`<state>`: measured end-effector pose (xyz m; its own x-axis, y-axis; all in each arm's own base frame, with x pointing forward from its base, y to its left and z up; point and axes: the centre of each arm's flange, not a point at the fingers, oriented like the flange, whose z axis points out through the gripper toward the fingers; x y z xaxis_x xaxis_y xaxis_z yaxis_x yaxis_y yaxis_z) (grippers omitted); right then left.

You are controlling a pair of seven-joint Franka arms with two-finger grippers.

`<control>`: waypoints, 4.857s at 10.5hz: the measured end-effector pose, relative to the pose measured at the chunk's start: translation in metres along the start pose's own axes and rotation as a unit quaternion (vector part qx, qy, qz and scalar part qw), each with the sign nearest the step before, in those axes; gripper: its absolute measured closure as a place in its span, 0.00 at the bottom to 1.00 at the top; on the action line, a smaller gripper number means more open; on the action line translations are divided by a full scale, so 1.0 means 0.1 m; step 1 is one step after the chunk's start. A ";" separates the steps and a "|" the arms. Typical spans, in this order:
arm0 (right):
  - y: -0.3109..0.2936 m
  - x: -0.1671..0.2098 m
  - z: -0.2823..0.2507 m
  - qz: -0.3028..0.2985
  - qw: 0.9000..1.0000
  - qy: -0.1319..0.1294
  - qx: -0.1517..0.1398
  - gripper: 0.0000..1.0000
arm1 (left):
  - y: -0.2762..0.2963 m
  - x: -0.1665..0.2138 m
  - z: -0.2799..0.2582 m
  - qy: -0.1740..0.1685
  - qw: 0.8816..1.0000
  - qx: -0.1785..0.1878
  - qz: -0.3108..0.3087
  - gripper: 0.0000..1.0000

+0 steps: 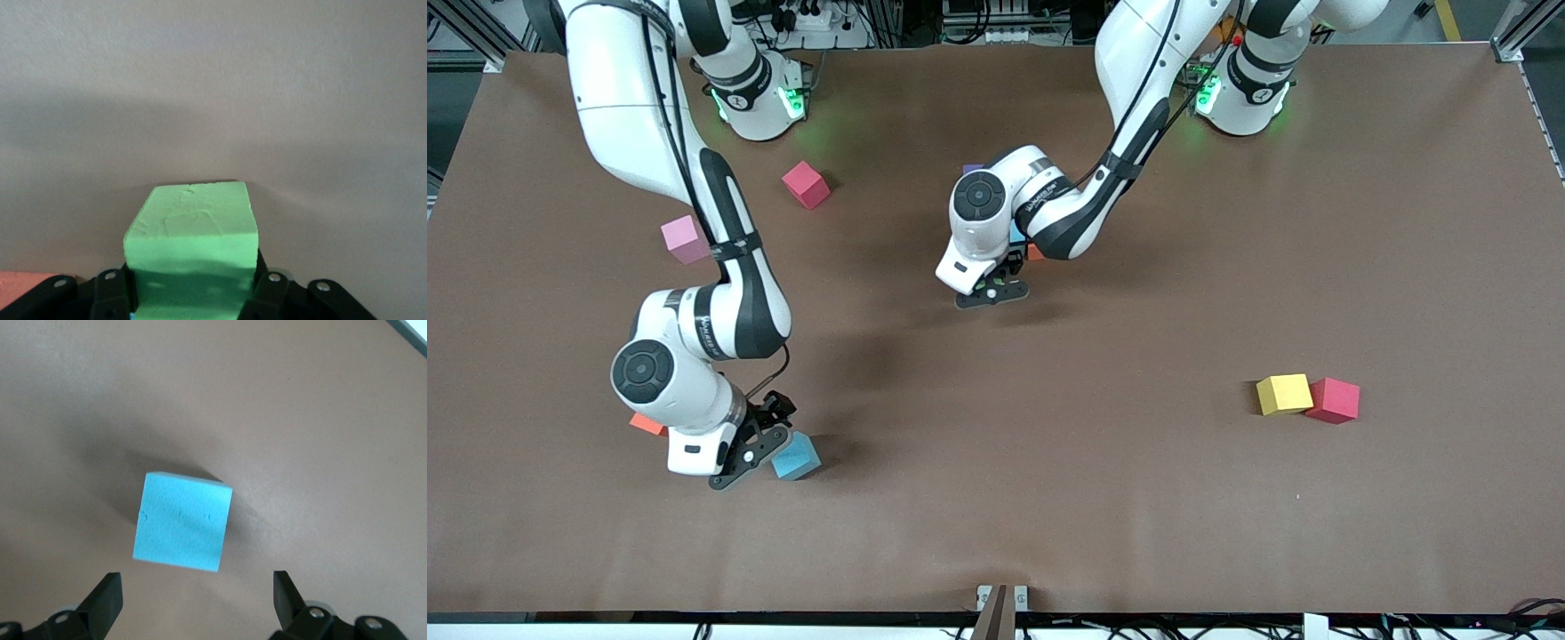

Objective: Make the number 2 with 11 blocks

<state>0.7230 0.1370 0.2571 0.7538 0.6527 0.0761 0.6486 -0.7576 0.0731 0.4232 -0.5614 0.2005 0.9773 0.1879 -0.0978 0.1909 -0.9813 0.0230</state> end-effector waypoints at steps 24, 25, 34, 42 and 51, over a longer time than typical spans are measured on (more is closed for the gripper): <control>-0.12 0.27 0.48 0.114 0.991 0.045 0.056 0.41 | 0.07 -0.20 0.19 -0.010 0.999 0.000 0.050 0.01; -0.14 0.29 0.43 0.112 0.991 0.044 0.058 0.41 | 0.07 -0.20 0.20 -0.010 0.999 0.000 0.050 0.00; -0.53 0.41 0.30 0.193 0.977 -0.005 0.092 0.47 | 0.13 0.01 -0.72 0.025 0.998 -0.045 0.039 0.00; -2.43 0.98 -0.23 0.229 0.968 -0.056 0.085 0.47 | -1.44 1.61 -2.30 0.042 0.996 -0.033 -0.065 0.00; -3.74 0.79 0.15 0.327 0.944 -0.035 0.020 0.47 | -3.27 2.76 -2.21 0.007 0.997 -0.007 -0.083 0.00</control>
<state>0.5417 0.4721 0.2210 0.9987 0.0439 0.0257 0.0440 -0.9990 -0.0035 0.6513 -0.1797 0.3857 0.9336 0.3475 -0.0871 0.3504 -0.9364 0.0207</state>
